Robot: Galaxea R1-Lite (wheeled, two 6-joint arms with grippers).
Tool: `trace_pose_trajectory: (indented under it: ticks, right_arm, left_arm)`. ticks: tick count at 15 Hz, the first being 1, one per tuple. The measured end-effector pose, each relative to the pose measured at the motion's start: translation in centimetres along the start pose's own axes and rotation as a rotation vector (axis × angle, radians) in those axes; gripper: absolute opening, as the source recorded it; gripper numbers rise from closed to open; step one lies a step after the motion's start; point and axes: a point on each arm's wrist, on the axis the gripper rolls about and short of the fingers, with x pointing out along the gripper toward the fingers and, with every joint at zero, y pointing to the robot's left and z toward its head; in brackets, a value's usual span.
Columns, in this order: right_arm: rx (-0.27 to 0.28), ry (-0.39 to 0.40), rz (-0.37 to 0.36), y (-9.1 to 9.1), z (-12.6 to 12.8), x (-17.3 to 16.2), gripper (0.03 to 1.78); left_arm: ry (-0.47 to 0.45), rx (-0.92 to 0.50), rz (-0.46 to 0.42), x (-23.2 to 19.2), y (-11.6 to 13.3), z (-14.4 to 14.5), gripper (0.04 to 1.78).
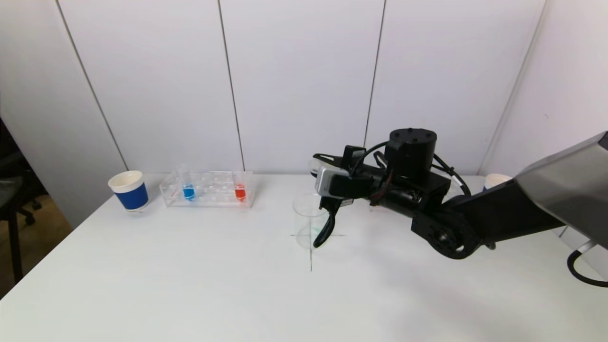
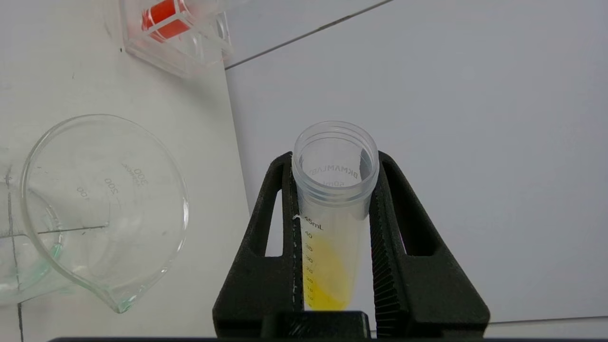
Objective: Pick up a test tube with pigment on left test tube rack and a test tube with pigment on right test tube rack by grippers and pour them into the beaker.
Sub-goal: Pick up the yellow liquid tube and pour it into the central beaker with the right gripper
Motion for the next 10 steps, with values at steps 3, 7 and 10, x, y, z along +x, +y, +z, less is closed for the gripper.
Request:
trace_pose_trajectory:
  ticks: [3,7,10]
  right_arm:
    - [-0.004,0.001,-0.002,-0.4,0.1,0.0,0.46]
    - [-0.041,-0.01,0.003,-0.8,0.1,0.1,0.46]
    - [-0.043,-0.031,0.006,-1.3,0.3,0.1,0.46]
  left_arm:
    - [0.0,0.0,0.0,0.0,0.0,0.0,1.76]
    - [0.0,0.0,0.0,0.0,0.0,0.0,1.76]
    - [0.0,0.0,0.0,0.0,0.0,0.0,1.76]
